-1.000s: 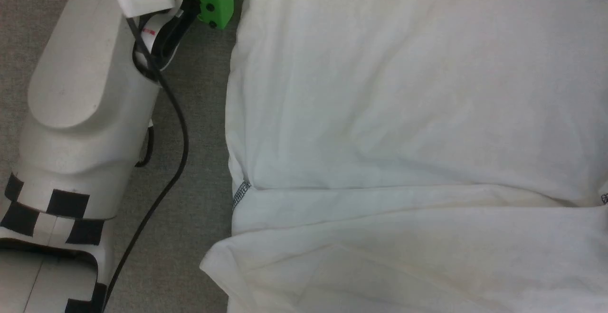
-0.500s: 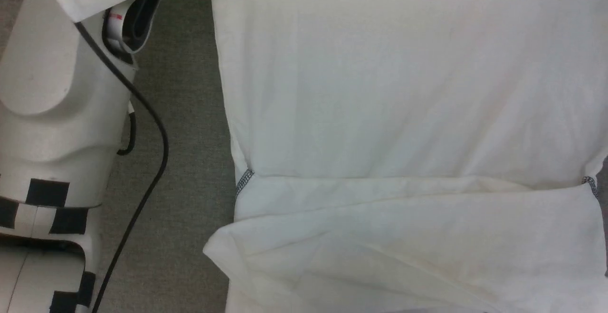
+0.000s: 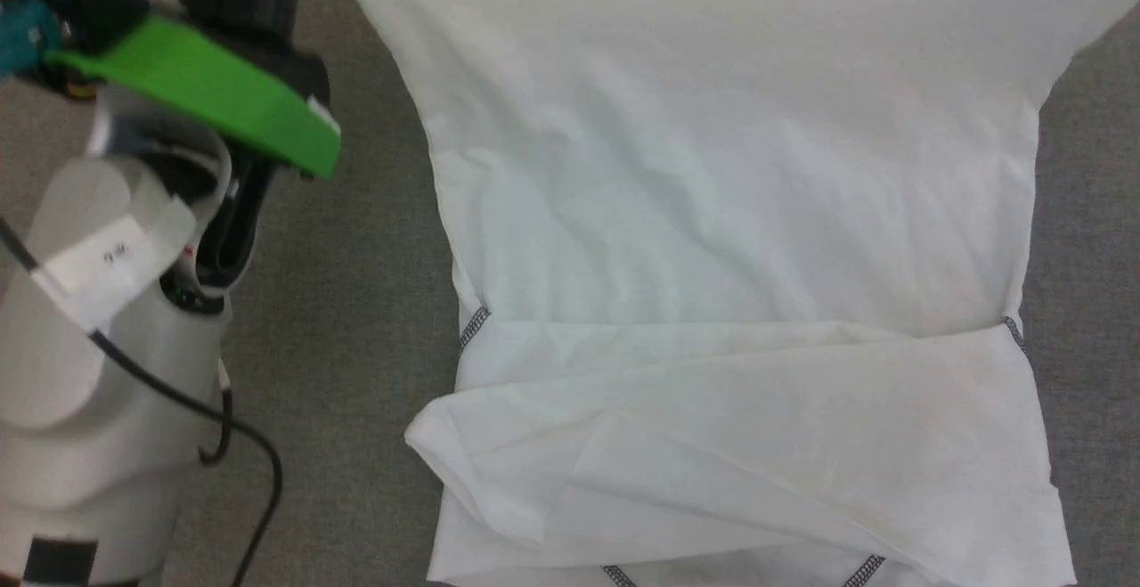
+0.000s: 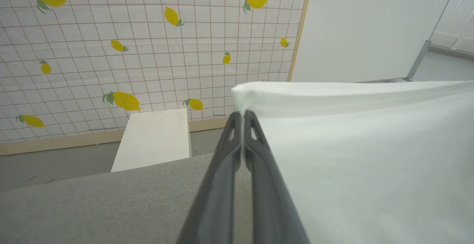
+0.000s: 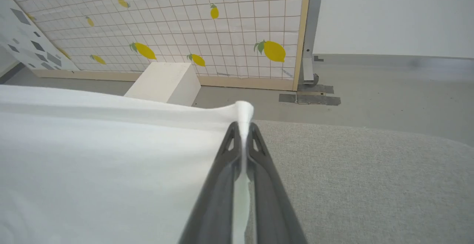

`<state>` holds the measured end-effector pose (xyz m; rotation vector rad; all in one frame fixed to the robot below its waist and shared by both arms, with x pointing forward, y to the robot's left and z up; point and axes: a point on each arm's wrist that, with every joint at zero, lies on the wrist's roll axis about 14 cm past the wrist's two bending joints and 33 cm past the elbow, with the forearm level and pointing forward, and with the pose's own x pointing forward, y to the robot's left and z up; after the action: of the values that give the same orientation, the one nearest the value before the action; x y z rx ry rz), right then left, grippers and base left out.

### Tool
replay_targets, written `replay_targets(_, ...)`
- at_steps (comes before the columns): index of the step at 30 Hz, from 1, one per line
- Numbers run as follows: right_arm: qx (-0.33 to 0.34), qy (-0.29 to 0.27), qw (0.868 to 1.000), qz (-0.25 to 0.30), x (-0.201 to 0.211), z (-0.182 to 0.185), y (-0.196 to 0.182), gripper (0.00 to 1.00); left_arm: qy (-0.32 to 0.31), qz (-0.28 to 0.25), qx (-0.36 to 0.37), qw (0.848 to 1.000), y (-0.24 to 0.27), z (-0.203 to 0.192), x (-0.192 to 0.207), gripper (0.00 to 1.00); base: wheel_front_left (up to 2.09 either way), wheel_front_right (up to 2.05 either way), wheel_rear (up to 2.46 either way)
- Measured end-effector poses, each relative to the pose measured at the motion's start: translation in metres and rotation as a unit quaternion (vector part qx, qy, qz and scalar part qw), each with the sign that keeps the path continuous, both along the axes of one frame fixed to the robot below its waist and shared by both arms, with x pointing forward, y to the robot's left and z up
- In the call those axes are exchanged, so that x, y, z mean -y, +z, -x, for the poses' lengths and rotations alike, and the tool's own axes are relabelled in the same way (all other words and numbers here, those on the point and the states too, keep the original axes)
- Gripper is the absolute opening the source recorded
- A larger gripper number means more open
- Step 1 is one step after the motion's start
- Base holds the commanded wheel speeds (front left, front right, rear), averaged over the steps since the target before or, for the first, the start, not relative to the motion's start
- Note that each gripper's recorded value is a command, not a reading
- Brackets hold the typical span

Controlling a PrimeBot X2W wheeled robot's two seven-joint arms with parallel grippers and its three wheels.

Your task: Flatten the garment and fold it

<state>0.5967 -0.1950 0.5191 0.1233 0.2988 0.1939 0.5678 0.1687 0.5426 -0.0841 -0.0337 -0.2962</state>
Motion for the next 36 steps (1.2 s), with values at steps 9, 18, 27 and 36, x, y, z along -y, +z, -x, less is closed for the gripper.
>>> replay_targets(9,0.015,0.001,0.999,-0.041,-0.003,0.085,0.025,0.00,-0.012,0.036,0.006,0.999,0.017,0.099,0.009,0.00,0.00,0.00,0.00)
replay_targets(18,-0.028,0.000,0.996,-0.084,-0.014,0.162,0.013,0.00,-0.009,0.049,-0.025,0.998,0.006,0.175,0.013,0.00,0.00,0.00,0.00)
replay_targets(27,-0.082,-0.016,0.989,-0.123,-0.014,0.221,-0.009,0.00,-0.008,0.106,-0.070,0.992,-0.016,0.225,0.022,0.00,0.00,0.00,0.00)
replay_targets(36,-0.198,-0.030,0.972,-0.126,-0.006,0.280,-0.056,0.00,-0.073,0.105,-0.203,0.971,-0.075,0.278,0.057,0.00,0.00,0.00,0.00)
